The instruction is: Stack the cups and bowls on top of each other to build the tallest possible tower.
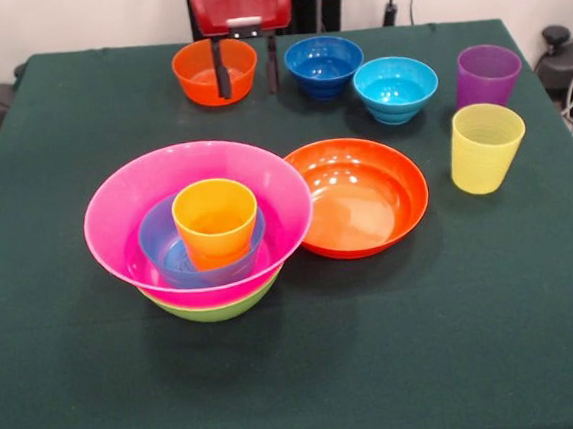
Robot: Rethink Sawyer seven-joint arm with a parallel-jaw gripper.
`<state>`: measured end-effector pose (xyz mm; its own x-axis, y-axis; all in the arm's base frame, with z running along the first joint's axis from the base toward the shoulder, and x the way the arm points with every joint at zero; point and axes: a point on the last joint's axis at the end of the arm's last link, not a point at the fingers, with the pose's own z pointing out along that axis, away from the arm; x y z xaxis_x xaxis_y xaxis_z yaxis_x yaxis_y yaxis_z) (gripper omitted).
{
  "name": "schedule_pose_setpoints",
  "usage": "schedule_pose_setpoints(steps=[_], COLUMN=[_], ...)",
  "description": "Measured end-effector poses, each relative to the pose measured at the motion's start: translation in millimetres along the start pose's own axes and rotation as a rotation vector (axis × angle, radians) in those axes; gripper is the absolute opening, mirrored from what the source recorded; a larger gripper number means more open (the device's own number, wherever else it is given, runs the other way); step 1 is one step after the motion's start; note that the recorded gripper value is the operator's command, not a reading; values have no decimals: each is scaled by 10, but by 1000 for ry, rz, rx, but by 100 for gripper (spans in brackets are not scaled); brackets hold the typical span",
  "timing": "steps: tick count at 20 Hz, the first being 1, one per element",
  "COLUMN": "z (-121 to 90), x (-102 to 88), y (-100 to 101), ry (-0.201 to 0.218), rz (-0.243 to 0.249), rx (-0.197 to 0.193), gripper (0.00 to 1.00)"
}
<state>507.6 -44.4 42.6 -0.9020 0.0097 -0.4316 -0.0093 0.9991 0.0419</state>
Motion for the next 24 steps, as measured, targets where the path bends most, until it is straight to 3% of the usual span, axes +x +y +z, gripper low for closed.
schedule_pose_setpoints(steps=[6, 11, 17, 24], z=[46, -36, -243, -405], x=[107, 172, 207, 160], y=[295, 531, 533, 369], ry=[27, 39, 37, 16], rz=[-50, -87, -82, -52], rx=[-27, -48, -50, -36], gripper=[100, 100, 100, 100])
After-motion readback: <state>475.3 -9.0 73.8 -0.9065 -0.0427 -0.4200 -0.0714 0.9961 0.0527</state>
